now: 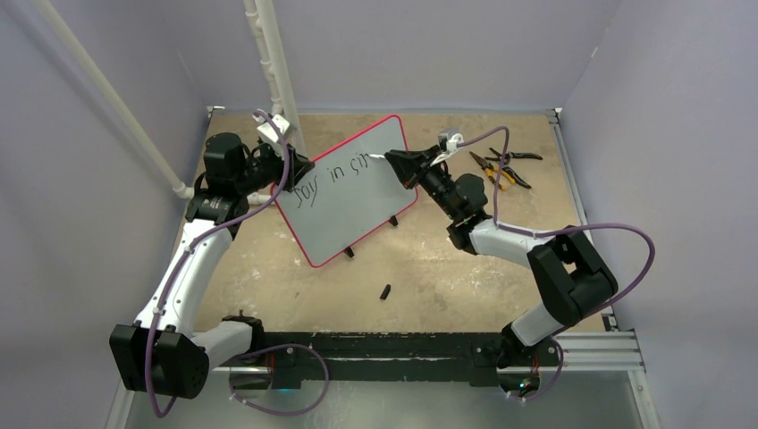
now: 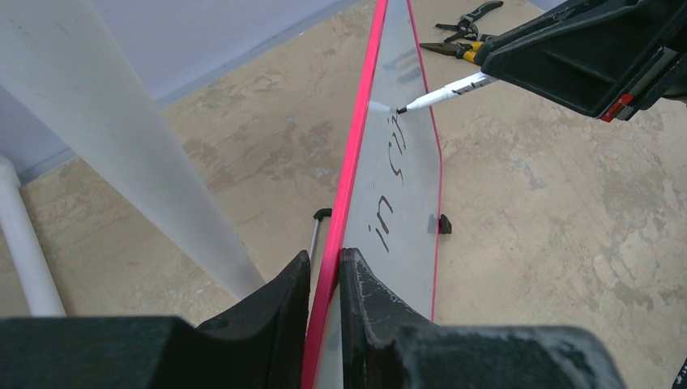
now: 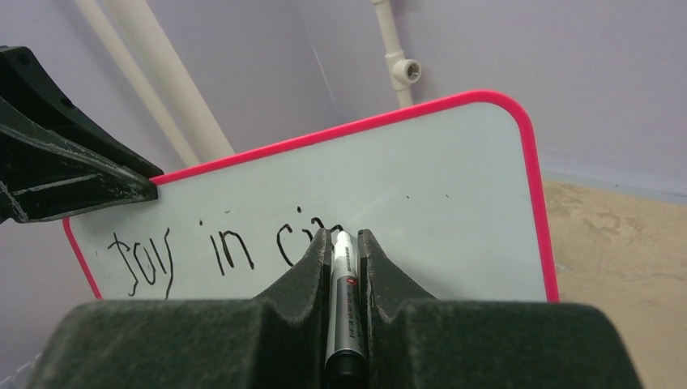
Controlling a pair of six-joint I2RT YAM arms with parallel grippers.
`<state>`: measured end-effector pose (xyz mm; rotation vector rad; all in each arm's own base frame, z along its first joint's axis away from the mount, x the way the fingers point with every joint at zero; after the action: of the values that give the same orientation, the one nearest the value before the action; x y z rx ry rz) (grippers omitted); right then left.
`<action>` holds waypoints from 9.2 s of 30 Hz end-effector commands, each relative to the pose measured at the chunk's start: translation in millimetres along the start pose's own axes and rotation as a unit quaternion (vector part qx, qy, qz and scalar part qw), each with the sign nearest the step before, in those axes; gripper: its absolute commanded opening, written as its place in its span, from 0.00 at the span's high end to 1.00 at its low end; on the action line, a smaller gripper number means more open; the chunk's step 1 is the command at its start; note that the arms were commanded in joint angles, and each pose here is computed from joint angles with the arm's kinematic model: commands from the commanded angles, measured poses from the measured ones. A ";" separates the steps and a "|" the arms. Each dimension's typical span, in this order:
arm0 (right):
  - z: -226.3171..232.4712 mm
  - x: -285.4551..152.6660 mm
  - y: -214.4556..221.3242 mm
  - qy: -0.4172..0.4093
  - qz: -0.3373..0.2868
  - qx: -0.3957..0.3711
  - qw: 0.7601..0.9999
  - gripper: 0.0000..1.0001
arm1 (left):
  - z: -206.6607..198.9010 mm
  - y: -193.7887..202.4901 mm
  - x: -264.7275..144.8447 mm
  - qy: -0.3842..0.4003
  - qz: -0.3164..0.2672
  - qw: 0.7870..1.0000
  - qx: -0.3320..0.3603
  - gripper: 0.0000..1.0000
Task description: Write a sentence on the whiteboard
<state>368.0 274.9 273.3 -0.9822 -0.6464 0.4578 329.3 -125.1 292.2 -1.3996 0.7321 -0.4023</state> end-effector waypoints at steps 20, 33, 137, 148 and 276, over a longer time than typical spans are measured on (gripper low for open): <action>4.8 -2.4 -17.3 -0.006 -0.033 0.007 0.999 1.00 | 2.1 -3.2 -2.0 -0.001 -0.011 1.000 0.004 0.83; 5.6 8.4 -29.8 -0.005 -0.051 0.000 0.999 1.00 | 0.8 -4.0 -2.7 0.001 -0.012 1.000 0.005 0.83; 39.5 -109.6 -84.6 -0.013 -0.121 -0.077 0.990 1.00 | -51.9 -61.2 141.3 0.040 0.073 0.996 -0.008 0.48; 37.2 -111.1 -77.8 -0.013 -0.114 -0.072 0.991 1.00 | -57.1 -38.8 135.6 0.125 0.087 0.988 0.005 0.78; 2.2 -26.7 -43.1 -0.078 -0.033 -0.039 0.996 1.00 | -60.1 -0.2 107.3 0.237 0.080 0.968 -0.022 1.00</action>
<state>343.9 238.8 279.3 -1.0113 -0.7832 0.5267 378.8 -248.6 288.5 -1.2744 1.1500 -0.6613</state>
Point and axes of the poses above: each gripper's point midway between its finger pads, its own x axis out along the fingers, its own z axis along the line the jaws close on, y = z × x, the point moved 2 cm from there along -x, back along the fingers, and after that the axes turned 3 degrees about x, right-handed, at the moved point
